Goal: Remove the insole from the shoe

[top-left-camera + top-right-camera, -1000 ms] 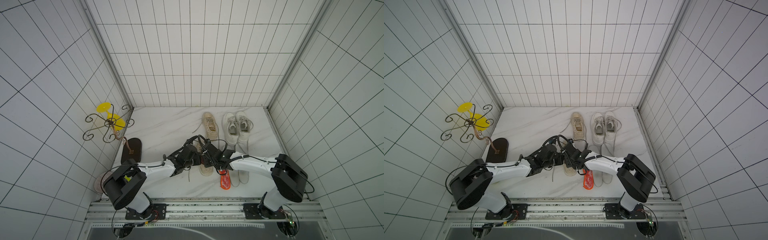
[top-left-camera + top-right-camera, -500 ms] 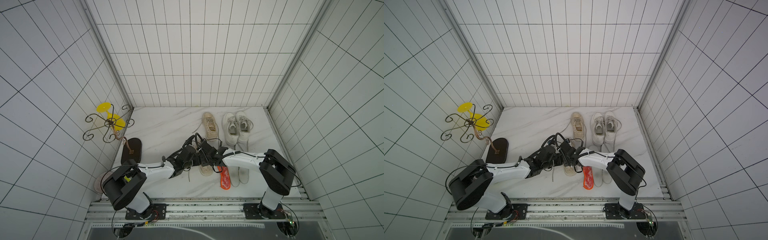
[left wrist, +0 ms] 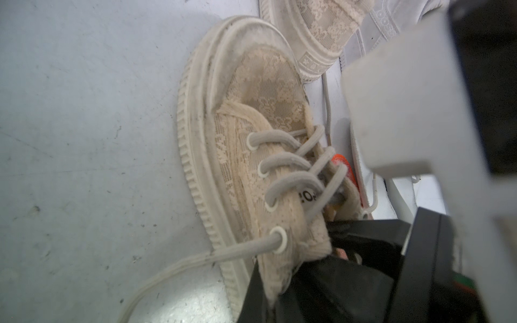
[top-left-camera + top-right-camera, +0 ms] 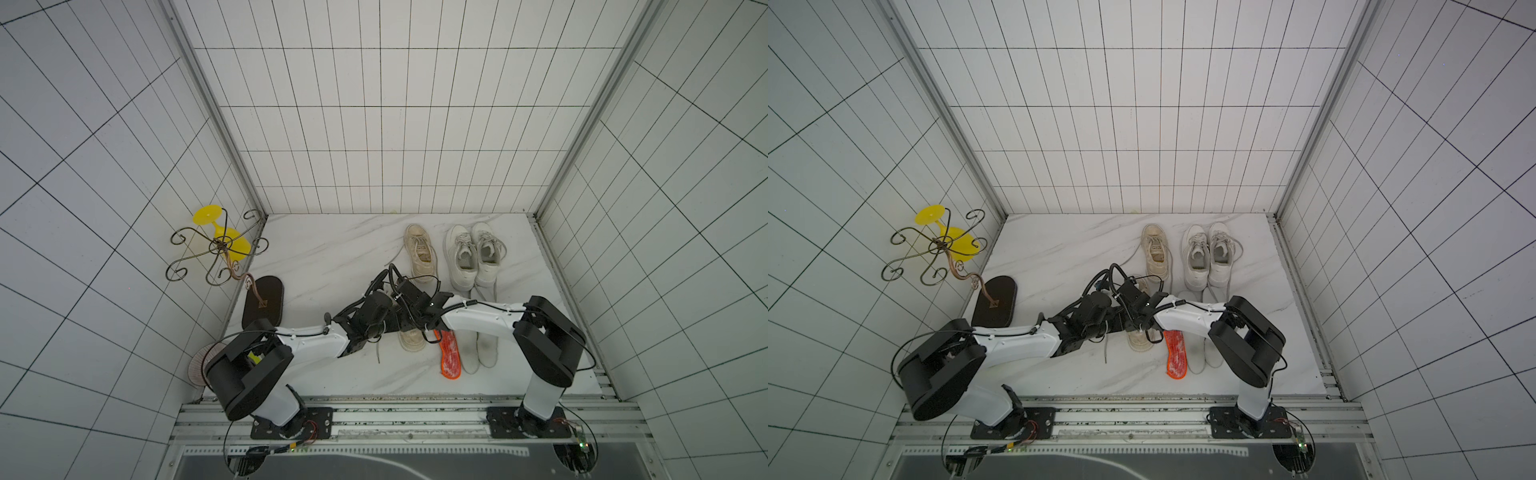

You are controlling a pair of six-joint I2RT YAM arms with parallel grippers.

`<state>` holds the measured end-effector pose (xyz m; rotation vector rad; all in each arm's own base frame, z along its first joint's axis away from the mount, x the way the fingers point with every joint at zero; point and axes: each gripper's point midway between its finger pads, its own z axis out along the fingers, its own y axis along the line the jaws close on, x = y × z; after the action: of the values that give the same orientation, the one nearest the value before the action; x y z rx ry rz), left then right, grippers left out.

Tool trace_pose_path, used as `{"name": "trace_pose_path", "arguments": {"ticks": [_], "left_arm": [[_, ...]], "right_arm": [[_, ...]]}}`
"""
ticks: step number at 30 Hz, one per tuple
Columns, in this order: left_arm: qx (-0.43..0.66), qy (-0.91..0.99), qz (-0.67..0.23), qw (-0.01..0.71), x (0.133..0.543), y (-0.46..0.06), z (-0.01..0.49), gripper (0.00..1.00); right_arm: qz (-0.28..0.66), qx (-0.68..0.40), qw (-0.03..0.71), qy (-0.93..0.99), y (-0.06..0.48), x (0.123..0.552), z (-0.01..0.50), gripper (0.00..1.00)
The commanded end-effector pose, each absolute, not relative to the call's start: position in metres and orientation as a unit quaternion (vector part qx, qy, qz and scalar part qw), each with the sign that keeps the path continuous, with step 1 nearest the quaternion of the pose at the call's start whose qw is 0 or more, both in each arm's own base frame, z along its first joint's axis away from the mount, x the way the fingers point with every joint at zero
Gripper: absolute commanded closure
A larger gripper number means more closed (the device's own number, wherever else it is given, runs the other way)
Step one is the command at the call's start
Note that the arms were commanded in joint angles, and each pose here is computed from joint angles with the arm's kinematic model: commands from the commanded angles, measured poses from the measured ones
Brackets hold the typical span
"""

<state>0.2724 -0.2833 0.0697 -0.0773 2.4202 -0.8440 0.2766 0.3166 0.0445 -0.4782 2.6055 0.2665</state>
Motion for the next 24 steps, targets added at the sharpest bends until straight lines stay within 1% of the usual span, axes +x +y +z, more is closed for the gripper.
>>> {"name": "trace_pose_path", "arguments": {"ticks": [1,7,12,24], "left_arm": [[-0.025,0.898,-0.328,0.293,0.270,-0.288,0.080,1.00],[-0.028,0.897,-0.324,0.298,0.271,-0.283,0.082,1.00],[-0.036,0.901,-0.314,0.296,0.273,-0.275,0.079,1.00],[-0.054,0.908,-0.291,0.296,0.278,-0.261,0.074,1.00]], "right_arm": [[0.125,-0.193,0.203,0.952,0.321,0.256,0.028,0.92],[0.181,-0.201,0.236,0.933,0.331,0.254,0.057,1.00],[0.213,-0.200,0.269,0.918,0.334,0.254,0.081,1.00],[0.265,-0.187,0.347,0.880,0.321,0.250,0.134,1.00]]}}
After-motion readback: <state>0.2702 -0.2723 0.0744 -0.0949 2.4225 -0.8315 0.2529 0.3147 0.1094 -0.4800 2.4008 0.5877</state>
